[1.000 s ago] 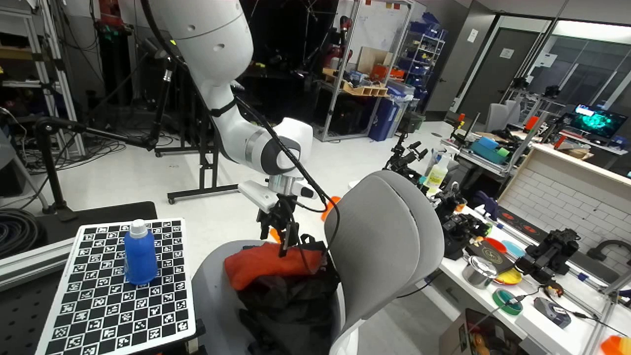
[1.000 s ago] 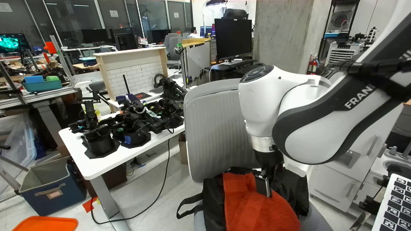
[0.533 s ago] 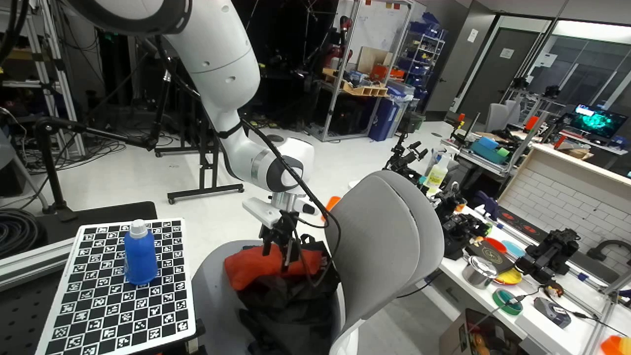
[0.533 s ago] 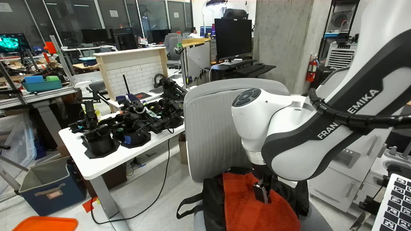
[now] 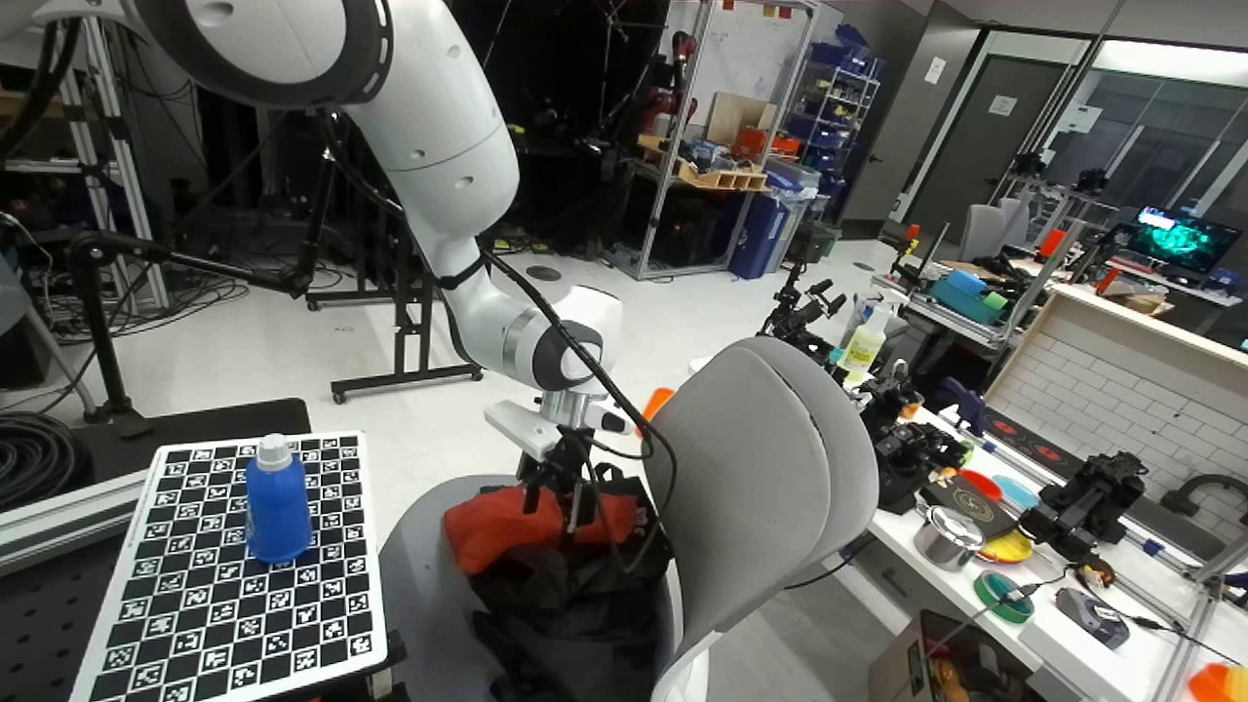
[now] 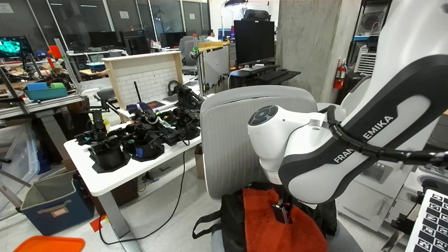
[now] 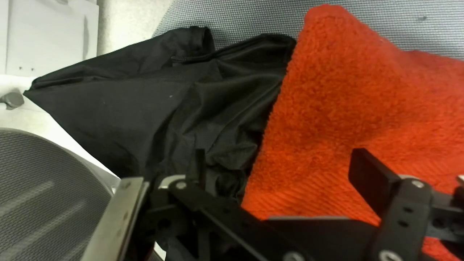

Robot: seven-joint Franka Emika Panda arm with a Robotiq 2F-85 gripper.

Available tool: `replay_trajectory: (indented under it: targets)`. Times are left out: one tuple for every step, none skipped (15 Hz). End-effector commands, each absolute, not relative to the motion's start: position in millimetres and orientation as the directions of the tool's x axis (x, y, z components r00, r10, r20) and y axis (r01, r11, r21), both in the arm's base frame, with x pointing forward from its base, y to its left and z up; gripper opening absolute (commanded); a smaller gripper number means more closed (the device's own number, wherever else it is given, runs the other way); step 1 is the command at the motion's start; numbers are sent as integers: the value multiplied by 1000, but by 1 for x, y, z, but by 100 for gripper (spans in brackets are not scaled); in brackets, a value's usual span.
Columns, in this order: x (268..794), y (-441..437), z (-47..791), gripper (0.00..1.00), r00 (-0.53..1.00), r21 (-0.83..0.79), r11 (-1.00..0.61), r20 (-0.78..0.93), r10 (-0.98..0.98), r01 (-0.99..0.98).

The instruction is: Put the cloth and the bag on the chair

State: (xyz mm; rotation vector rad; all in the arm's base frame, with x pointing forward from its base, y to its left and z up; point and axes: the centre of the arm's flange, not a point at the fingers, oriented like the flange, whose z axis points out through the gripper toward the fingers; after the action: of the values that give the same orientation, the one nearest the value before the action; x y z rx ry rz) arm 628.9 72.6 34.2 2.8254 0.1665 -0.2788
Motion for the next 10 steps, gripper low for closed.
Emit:
replay_trajectory:
  targets:
    - [637,79,29,100,973,320,-936,-219,77,146]
    - [638,80,28,84,972,322,-935,-223,76,147]
    - [638,81,26,74,971,323,-935,-225,76,148]
    - [639,81,25,65,971,326,-934,-227,76,149]
    - [639,81,25,58,971,327,-933,-229,76,150]
    - [640,81,23,51,970,330,-932,-229,77,152]
    - [640,81,22,42,970,332,-931,-230,77,153]
    - [640,81,21,35,970,334,-930,-230,78,154]
    - [641,80,20,27,970,335,-929,-231,78,154]
    - [641,80,20,20,970,337,-929,-232,79,156]
